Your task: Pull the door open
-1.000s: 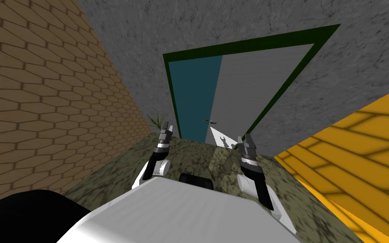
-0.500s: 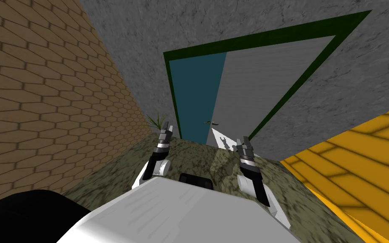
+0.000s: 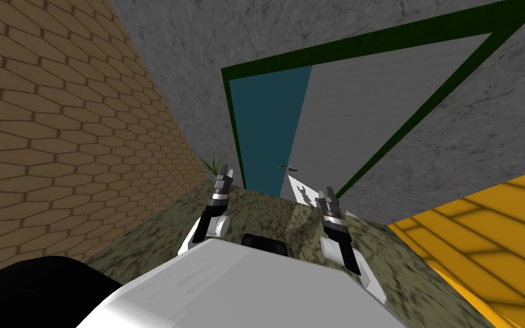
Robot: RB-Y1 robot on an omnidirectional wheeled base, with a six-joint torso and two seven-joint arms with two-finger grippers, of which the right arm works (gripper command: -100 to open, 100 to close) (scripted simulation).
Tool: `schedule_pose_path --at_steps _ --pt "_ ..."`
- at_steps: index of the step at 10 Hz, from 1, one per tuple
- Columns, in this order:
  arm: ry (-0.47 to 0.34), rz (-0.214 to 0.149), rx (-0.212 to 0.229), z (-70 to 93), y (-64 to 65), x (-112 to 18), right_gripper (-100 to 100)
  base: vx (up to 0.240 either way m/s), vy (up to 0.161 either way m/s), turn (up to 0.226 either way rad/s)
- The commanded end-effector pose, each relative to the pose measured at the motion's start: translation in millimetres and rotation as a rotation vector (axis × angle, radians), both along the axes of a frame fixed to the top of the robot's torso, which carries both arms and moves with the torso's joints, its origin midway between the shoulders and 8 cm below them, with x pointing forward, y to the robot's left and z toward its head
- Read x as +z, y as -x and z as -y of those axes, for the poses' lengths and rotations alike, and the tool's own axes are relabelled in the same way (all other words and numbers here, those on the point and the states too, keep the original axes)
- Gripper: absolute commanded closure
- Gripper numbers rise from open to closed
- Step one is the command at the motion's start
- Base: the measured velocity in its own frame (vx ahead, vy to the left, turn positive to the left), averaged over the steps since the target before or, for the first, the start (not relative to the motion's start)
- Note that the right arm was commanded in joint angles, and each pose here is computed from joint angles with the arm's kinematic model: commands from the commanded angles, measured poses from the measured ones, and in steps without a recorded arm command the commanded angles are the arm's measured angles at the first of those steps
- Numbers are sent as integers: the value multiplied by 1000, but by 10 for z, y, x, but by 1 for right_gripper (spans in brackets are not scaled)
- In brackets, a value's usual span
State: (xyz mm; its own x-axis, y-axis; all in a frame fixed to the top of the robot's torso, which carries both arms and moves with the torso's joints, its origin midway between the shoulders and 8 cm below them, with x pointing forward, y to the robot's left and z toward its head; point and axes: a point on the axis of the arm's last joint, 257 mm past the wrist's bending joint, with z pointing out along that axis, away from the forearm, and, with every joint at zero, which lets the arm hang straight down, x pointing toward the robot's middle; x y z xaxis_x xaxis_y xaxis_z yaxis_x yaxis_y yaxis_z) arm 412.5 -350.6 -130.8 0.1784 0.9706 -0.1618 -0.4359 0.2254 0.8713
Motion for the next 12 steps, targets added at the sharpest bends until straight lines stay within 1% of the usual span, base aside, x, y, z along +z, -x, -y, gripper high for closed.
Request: schedule_pose_path --at_steps 1,7,8,12 --pt "-7 -22 -5 52 -40 -135 -100 103 -10 46" --pt "-38 -101 -30 285 -120 -620 -100 99 6 52" --pt "-39 -103 -30 287 -119 -630 -100 68 -1 13" --pt "-63 -156 -48 439 -141 -950 -100 79 0 48"
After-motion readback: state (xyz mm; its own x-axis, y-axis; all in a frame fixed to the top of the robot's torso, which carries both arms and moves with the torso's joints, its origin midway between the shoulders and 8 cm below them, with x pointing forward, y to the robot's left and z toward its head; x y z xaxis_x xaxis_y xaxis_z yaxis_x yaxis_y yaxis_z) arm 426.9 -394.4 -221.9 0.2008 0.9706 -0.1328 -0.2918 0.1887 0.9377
